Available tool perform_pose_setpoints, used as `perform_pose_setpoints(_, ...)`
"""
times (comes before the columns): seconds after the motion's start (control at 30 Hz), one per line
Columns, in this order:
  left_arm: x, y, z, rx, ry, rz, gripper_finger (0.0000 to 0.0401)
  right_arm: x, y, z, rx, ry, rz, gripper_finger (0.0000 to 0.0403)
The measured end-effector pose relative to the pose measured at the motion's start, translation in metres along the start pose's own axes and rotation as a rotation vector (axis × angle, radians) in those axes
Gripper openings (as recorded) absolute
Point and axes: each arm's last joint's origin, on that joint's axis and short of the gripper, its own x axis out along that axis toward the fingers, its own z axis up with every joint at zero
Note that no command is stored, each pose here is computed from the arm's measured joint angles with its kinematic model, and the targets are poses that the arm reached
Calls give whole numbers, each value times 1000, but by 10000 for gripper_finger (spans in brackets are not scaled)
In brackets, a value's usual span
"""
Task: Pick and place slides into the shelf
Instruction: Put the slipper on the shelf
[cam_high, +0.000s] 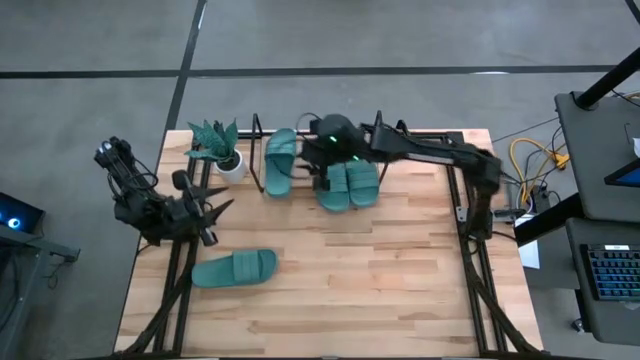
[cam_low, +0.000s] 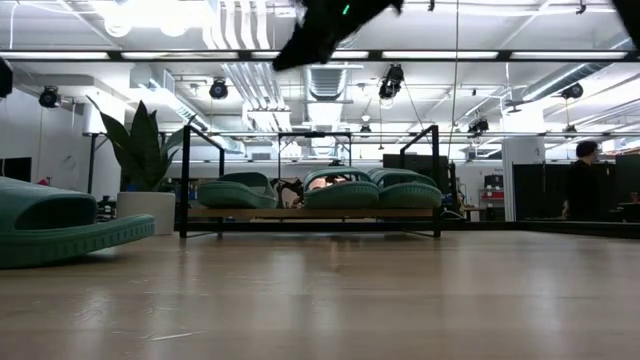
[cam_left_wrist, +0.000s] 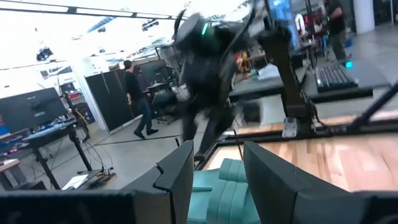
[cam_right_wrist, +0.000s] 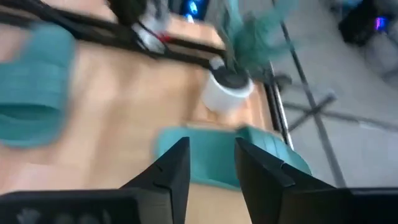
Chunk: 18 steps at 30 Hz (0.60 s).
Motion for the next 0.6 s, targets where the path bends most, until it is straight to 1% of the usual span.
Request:
perform_pose_setpoints(0.07, 1, -3, 2, 10, 3, -1, 125, -26, 23, 6, -4, -23, -35, 108)
perform_pose_setpoints(0.17, 3, -7, 7, 4, 5, 5, 125, -73, 66, 9, -54, -59, -100, 98)
perform_pose_setpoints(0.27, 5, -13, 13, 17, 9, 4, 125, -115, 114, -1, -86, -142, -130, 91)
perform_pose_setpoints(0.37, 9, -16, 19, 31, 19, 21, 125, -144, 153, -26, -101, -278, -125, 87)
perform_pose_setpoints(0.43, 14, -17, 25, 34, 27, 43, 125, -156, 171, -48, -93, -368, -125, 86)
perform_pose_setpoints(0.5, 19, -14, 34, 25, 32, 74, 125, -159, 181, -71, -76, -435, -116, 86)
perform_pose_setpoints(0.6, 30, -11, 48, 50, 29, 108, 125, -153, 189, -104, -59, -486, -107, 86)
